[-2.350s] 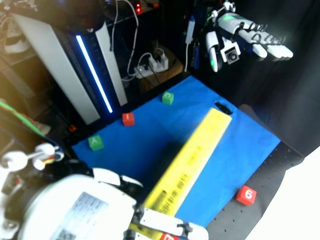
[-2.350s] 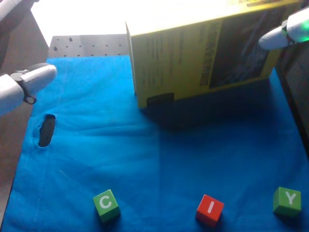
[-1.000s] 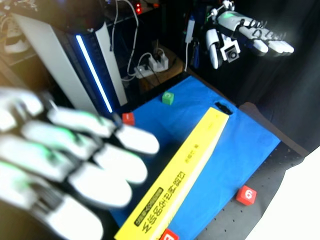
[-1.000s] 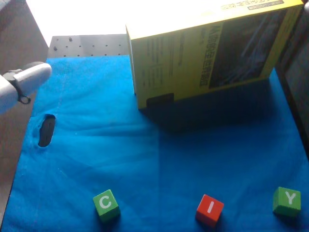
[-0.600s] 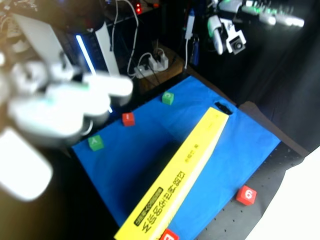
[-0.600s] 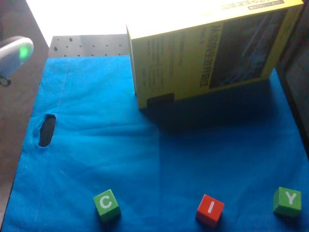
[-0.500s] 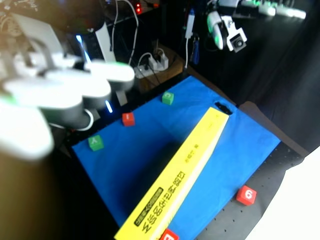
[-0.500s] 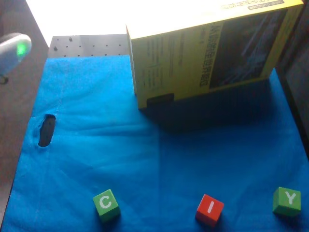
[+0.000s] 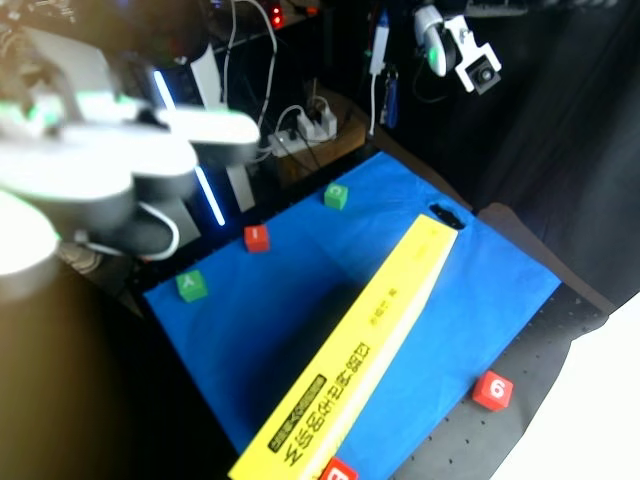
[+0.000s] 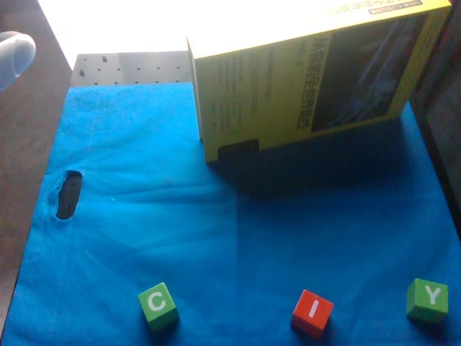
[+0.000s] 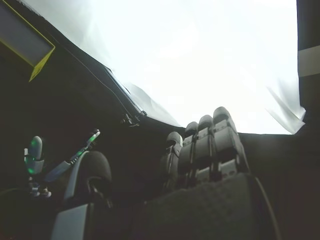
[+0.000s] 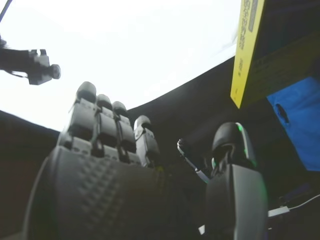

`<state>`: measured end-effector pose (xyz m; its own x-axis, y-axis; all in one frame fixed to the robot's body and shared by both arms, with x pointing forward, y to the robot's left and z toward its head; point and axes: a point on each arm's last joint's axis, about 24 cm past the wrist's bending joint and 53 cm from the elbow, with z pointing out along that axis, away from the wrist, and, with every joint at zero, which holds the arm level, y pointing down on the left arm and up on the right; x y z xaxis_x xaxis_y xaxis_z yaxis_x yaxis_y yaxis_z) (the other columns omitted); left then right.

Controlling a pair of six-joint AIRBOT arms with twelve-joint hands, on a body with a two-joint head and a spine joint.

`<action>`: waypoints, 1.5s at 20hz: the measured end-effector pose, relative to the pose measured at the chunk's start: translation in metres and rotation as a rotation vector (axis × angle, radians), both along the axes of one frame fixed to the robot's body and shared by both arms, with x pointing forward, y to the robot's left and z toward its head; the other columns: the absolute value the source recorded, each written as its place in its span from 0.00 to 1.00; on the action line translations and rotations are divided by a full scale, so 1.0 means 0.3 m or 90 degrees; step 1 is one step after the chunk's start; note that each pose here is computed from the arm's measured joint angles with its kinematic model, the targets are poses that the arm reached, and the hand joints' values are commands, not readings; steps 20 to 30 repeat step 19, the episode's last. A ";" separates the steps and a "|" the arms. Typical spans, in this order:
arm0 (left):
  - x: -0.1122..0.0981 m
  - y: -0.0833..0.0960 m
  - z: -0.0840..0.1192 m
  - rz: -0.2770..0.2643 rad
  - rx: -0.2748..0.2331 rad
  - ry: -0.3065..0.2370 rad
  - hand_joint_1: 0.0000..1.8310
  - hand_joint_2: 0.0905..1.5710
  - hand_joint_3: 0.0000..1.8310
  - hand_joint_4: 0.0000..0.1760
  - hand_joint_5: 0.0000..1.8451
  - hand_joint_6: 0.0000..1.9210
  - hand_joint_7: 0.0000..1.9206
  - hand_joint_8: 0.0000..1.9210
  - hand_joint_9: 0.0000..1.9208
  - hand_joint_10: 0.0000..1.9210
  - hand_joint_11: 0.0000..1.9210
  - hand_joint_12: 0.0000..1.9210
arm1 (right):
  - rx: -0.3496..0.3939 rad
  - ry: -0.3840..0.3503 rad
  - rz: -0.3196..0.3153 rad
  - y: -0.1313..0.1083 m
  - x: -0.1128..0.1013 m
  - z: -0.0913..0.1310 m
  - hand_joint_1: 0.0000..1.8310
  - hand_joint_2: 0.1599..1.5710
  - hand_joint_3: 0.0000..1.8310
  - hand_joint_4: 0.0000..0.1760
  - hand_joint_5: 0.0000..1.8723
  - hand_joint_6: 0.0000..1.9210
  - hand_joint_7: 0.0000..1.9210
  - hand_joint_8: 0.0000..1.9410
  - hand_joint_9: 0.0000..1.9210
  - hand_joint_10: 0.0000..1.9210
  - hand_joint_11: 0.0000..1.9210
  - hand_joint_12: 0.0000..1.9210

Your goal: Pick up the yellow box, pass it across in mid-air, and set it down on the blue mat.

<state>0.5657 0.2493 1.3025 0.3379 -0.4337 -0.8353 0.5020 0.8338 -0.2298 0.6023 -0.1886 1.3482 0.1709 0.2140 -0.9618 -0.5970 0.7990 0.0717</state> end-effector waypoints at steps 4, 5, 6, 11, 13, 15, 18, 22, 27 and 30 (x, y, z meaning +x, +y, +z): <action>-0.005 0.001 0.008 0.002 0.002 -0.005 0.17 0.76 0.00 1.00 0.00 0.00 0.00 0.00 0.00 0.00 0.00 0.00 | 0.004 -0.010 0.000 -0.006 -0.007 0.014 0.29 0.68 0.01 0.38 0.00 0.00 0.00 0.00 0.00 0.00 0.00 0.00; -0.006 0.003 0.012 0.003 0.004 -0.007 0.17 0.76 0.00 1.00 0.00 0.00 0.00 0.00 0.00 0.00 0.00 0.00 | 0.005 -0.013 0.001 -0.005 -0.009 0.017 0.29 0.70 0.02 0.40 0.00 0.00 0.00 0.00 0.00 0.00 0.00 0.00; -0.006 0.006 0.017 0.005 0.005 -0.010 0.17 0.77 0.00 1.00 0.00 0.00 0.00 0.00 0.00 0.00 0.00 0.00 | 0.008 -0.017 0.003 -0.005 -0.012 0.024 0.26 0.71 0.02 0.63 0.00 0.00 0.00 0.00 0.00 0.00 0.00 0.00; -0.006 0.012 0.020 0.010 0.003 -0.012 0.27 0.78 0.00 1.00 0.00 0.00 0.00 0.00 0.00 0.00 0.00 0.00 | 0.011 -0.027 -0.001 -0.020 -0.019 0.038 0.26 0.70 0.00 0.53 0.00 0.00 0.00 0.00 0.00 0.00 0.03 0.01; -0.006 0.012 0.020 0.010 0.003 -0.012 0.23 0.79 0.01 1.00 0.00 0.00 0.00 0.00 0.00 0.00 0.00 0.00 | 0.011 -0.027 -0.003 -0.023 -0.020 0.039 0.27 0.72 0.00 0.52 0.00 0.00 0.00 0.00 0.00 0.00 0.00 0.28; -0.006 0.013 0.021 0.011 0.002 -0.012 0.33 0.83 0.01 0.98 0.00 0.00 0.00 0.00 0.00 0.00 0.00 0.00 | 0.012 -0.030 -0.003 -0.026 -0.021 0.043 0.27 0.79 0.00 0.44 0.00 0.00 0.00 0.00 0.01 0.00 0.00 0.49; -0.010 0.004 0.025 0.003 0.003 -0.016 0.38 0.80 0.00 1.00 0.00 0.00 0.00 0.00 0.00 0.00 0.00 0.00 | 0.013 -0.032 -0.004 -0.030 -0.022 0.046 0.28 0.81 0.00 0.73 0.00 0.00 0.00 0.00 0.05 0.01 0.00 0.46; -0.010 0.003 0.028 0.001 0.001 -0.017 0.38 0.80 0.00 1.00 0.00 0.00 0.00 0.00 0.00 0.00 0.00 0.00 | 0.013 -0.033 -0.005 -0.032 -0.023 0.048 0.28 0.81 0.00 0.73 0.00 0.00 0.00 0.00 0.05 0.01 0.00 0.46; -0.010 0.003 0.028 0.001 0.001 -0.017 0.38 0.80 0.00 1.00 0.00 0.00 0.00 0.00 0.00 0.00 0.00 0.00 | 0.013 -0.033 -0.005 -0.032 -0.023 0.048 0.28 0.81 0.00 0.73 0.00 0.00 0.00 0.00 0.05 0.01 0.00 0.46; -0.010 0.003 0.028 0.001 0.001 -0.017 0.38 0.80 0.00 1.00 0.00 0.00 0.00 0.00 0.00 0.00 0.00 0.00 | 0.013 -0.033 -0.005 -0.032 -0.023 0.048 0.28 0.81 0.00 0.73 0.00 0.00 0.00 0.00 0.05 0.01 0.00 0.46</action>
